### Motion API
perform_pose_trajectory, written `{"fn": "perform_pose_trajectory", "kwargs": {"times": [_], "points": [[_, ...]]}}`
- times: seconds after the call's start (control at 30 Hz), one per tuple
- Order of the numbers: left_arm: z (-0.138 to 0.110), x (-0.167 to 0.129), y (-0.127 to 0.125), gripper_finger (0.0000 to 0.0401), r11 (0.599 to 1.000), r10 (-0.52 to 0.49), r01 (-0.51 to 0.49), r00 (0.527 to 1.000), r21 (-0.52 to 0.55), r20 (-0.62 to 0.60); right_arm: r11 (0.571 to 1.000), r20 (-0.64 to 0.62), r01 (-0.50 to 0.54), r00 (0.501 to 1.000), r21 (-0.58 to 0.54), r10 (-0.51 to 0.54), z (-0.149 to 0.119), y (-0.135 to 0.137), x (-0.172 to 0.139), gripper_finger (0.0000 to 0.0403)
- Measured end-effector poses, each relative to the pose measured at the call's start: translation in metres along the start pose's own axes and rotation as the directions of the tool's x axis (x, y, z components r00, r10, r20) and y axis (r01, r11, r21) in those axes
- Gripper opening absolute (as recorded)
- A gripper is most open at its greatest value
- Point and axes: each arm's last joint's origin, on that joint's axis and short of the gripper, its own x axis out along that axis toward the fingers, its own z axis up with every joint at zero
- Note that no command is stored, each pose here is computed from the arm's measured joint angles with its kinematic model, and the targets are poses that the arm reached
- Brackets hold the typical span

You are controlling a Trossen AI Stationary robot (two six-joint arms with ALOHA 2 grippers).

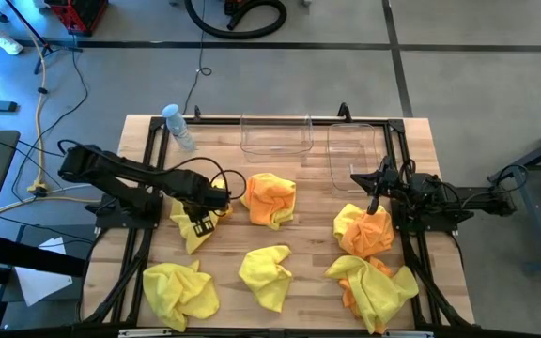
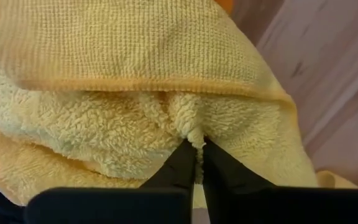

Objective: Sort microfiber towel by color & place in baskets
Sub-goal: Put the yellow microfiber towel into the left transparent bin

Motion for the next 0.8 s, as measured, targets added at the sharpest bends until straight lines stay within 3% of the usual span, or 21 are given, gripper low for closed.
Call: {"fn": "perform_pose_trajectory", "kwargs": {"times": [0.17, 0.37, 0.63, 0.8], "points": [[-0.011, -0.025, 0.008, 0.0002, 1.0, 0.011, -0.009, 0.998, -0.028, 0.062, 1.0, 0.0, 0.0, 1.0, 0.0, 0.0, 0.0, 0.0, 0.0, 0.0], [-0.028, -0.087, 0.018, 0.0001, 0.997, 0.034, -0.016, 0.973, -0.08, 0.228, 1.0, 0.0, 0.0, 1.0, 0.0, 0.0, 0.0, 0.0, 0.0, 0.0], [-0.039, -0.165, 0.025, 0.0, 0.996, 0.088, -0.062, 0.851, -0.068, 0.518, 1.0, -0.001, 0.0, 1.0, 0.0, 0.0, 0.0, 0.0, 0.0, 0.0], [-0.023, -0.213, 0.03, 0.0, 0.991, 0.12, -0.132, 0.753, -0.03, 0.647, 1.0, -0.001, 0.0, 1.0, 0.0, 0.0, 0.0, 0.0, 0.0, 0.0]]}}
